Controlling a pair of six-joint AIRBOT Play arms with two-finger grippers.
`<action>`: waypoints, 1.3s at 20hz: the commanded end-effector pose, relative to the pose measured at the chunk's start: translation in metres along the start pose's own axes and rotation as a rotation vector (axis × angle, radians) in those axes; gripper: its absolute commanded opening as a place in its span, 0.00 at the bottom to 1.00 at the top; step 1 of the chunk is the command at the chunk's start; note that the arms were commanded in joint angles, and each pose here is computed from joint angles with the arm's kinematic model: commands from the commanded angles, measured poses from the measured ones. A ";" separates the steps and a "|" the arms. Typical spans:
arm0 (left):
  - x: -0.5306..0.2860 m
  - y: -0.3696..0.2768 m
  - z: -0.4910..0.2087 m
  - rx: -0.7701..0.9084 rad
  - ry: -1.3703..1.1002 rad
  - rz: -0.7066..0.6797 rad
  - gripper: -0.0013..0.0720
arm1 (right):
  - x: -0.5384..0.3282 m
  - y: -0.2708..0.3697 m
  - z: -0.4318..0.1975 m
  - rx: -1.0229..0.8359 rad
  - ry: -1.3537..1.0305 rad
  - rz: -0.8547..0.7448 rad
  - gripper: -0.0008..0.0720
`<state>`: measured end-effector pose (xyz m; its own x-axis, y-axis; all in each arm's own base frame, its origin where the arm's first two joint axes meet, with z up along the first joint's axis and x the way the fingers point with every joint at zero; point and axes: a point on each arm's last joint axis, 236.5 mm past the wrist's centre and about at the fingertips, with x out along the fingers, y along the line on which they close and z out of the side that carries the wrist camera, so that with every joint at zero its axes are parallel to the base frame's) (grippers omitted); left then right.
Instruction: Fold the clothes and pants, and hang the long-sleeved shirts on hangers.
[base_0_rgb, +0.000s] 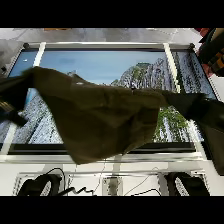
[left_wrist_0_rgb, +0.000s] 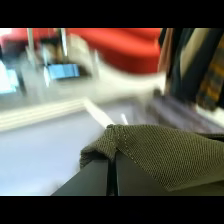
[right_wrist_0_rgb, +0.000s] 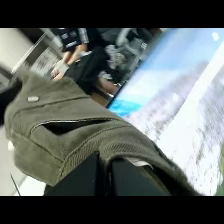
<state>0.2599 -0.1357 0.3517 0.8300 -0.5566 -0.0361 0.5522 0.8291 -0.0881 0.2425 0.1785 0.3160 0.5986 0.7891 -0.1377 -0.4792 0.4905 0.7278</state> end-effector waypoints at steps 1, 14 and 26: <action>0.067 0.038 -0.102 -0.229 0.257 0.011 0.04 | 0.036 -0.103 -0.013 0.290 -0.047 -0.145 0.07; 0.112 0.019 -0.326 -0.548 0.934 -0.158 0.04 | 0.040 -0.322 -0.120 0.324 0.390 -0.681 0.07; 0.115 -0.021 -0.409 -0.676 1.129 -0.164 0.97 | 0.001 -0.354 -0.155 0.231 0.540 -0.821 0.76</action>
<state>0.3058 -0.2302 -0.0505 0.0481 -0.6348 -0.7712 0.2705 0.7515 -0.6017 0.2945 0.0720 -0.0476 0.2116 0.3661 -0.9062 0.1251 0.9094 0.3966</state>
